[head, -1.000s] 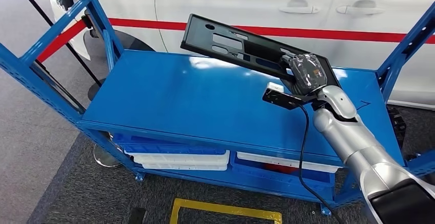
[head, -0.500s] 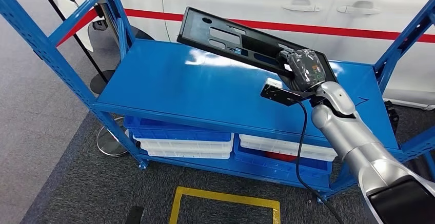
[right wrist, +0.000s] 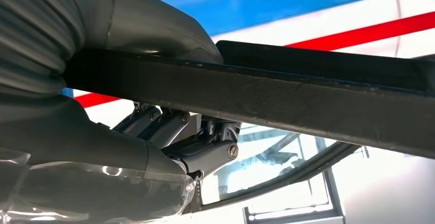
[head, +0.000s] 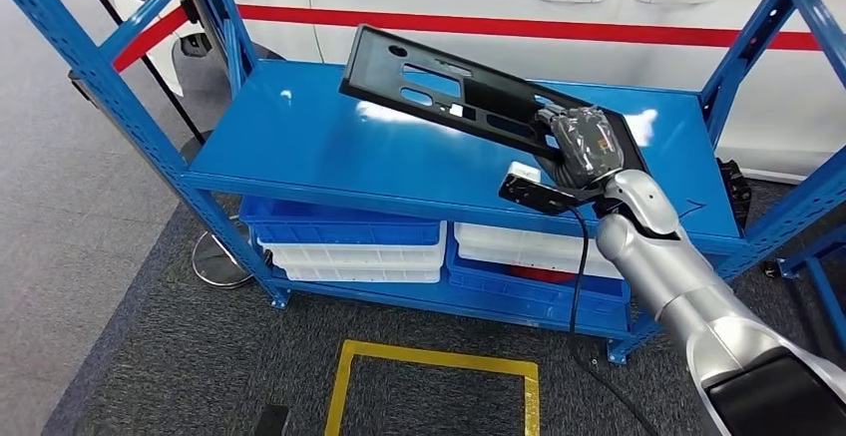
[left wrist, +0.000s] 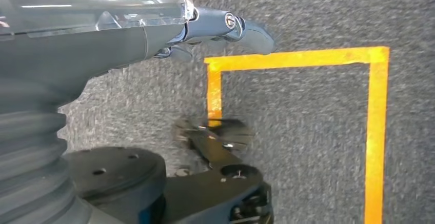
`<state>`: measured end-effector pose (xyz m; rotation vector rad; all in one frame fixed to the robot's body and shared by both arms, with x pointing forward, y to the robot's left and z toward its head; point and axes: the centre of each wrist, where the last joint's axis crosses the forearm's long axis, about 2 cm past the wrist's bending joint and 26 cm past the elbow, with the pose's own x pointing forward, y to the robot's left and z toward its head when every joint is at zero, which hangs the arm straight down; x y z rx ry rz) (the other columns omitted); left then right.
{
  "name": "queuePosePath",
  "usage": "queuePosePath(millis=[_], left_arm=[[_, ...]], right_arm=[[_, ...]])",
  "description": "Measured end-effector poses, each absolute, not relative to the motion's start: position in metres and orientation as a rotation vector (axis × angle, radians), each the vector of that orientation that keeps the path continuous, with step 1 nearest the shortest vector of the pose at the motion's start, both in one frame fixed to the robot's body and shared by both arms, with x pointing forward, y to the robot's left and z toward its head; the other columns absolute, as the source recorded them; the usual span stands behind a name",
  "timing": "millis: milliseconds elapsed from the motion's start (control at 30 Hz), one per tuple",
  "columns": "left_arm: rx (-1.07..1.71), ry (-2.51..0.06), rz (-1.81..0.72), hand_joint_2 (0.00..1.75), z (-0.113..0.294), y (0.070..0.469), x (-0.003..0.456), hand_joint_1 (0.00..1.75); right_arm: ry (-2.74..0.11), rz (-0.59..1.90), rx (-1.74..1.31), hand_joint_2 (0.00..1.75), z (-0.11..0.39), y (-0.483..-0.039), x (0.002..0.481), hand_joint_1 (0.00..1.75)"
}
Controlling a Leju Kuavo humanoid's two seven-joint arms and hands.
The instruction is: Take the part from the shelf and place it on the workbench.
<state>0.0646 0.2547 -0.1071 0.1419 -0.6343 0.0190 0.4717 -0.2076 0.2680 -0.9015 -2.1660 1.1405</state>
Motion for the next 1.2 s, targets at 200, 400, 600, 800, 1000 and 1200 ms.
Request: queuePosePath(millis=[200, 400, 600, 800, 1000, 1200], left_arm=[[0.143, -0.633, 0.018, 1.75, -0.107, 0.255, 0.066, 0.0], [0.146, -0.628, 0.019, 1.75, -0.107, 0.254, 0.065, 0.0], [0.151, -0.625, 0.021, 1.75, -0.107, 0.253, 0.064, 0.0], [0.15, -0.619, 0.022, 1.75, -0.107, 0.25, 0.062, 0.0], [0.153, -0.611, 0.025, 1.75, -0.108, 0.251, 0.058, 0.0], [0.154, -0.613, 0.032, 1.75, -0.108, 0.251, 0.059, 0.0]], right_arm=[[-2.157, 1.126, -0.899, 1.75, 0.265, -0.207, 0.471, 1.75], [-2.155, 1.107, -0.902, 1.75, 0.263, -0.208, 0.471, 1.75], [-2.137, 1.1, -0.889, 1.75, 0.256, -0.209, 0.47, 1.75], [-2.142, 1.072, -0.866, 1.75, 0.255, -0.208, 0.469, 1.75], [-2.126, 1.059, -0.827, 1.75, 0.238, -0.21, 0.464, 1.75], [-2.107, 1.048, -0.811, 1.75, 0.229, -0.212, 0.462, 1.75]])
